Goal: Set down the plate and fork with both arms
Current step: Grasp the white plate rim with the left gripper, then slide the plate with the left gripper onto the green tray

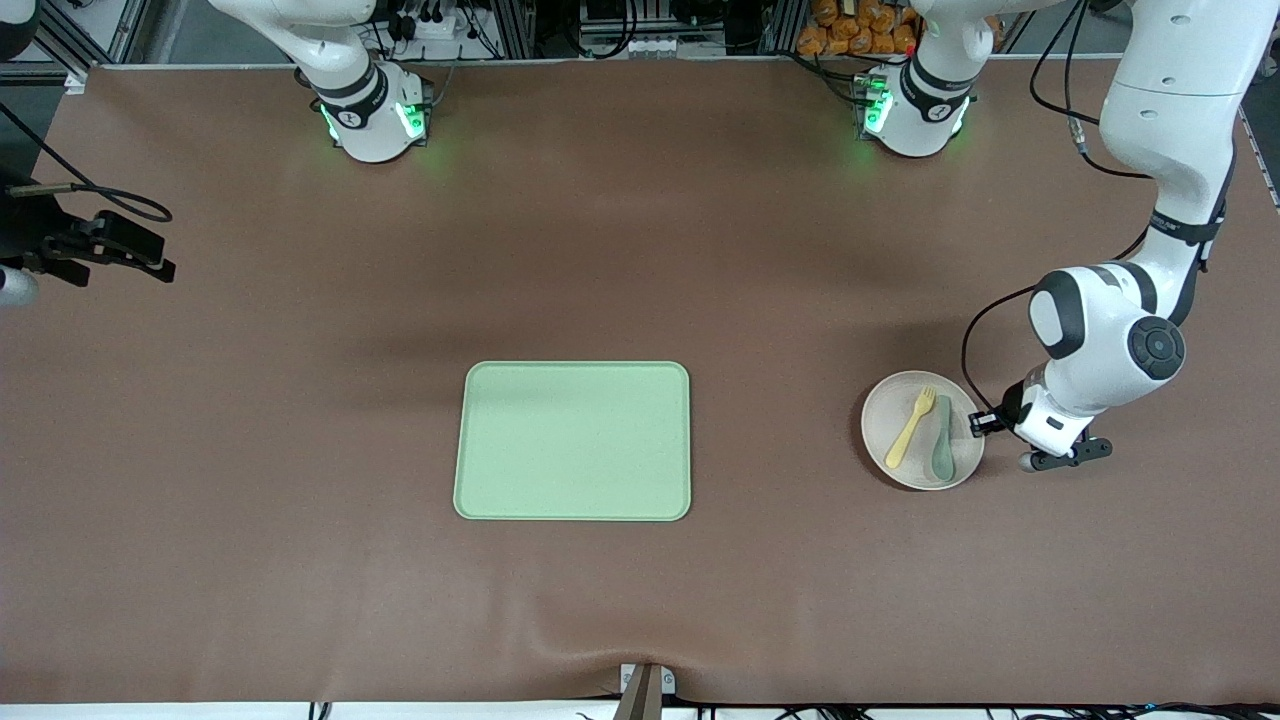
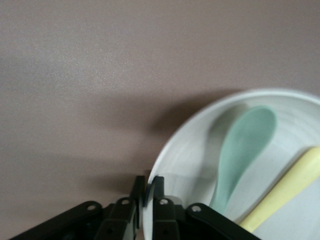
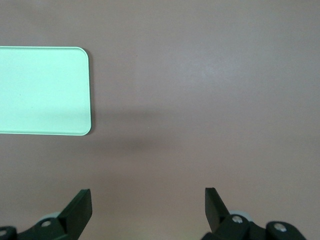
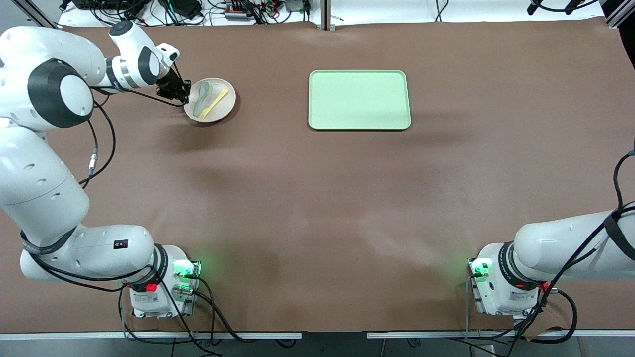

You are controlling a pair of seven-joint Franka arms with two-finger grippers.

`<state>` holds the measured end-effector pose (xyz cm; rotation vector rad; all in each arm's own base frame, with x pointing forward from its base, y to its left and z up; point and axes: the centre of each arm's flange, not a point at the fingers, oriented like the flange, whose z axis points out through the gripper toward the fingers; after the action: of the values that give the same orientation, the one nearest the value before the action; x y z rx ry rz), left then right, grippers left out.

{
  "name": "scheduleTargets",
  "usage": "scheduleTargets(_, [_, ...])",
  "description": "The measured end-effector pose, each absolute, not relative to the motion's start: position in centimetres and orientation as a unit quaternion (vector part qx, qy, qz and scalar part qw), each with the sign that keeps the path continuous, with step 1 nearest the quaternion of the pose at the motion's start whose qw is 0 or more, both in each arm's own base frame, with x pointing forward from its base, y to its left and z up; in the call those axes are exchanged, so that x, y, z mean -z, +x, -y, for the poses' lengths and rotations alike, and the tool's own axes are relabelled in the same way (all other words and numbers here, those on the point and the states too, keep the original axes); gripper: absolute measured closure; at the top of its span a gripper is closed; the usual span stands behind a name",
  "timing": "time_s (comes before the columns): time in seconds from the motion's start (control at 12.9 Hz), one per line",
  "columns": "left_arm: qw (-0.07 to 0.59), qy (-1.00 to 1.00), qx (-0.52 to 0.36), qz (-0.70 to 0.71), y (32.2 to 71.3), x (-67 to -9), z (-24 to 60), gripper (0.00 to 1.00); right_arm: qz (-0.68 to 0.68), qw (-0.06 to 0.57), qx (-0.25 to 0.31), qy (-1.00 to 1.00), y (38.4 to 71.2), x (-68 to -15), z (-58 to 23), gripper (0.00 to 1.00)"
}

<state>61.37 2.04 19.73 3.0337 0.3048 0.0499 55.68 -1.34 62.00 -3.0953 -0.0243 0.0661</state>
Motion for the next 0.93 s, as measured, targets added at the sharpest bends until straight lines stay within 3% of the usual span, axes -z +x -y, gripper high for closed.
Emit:
scheduleTargets(0.39, [0.063,0.995,-0.033,-0.076,62.7,-21.3,1.3,0.95,0.009,0.024,-0.022,-0.999,55.7,-62.0,1.5,0.0])
scheduleTargets(0.93, [0.147,0.988,-0.053,-0.009,66.7,-29.4,19.3,0.96,0.011,0.025,-0.023,-0.999,55.7,-61.9,1.5,0.0])
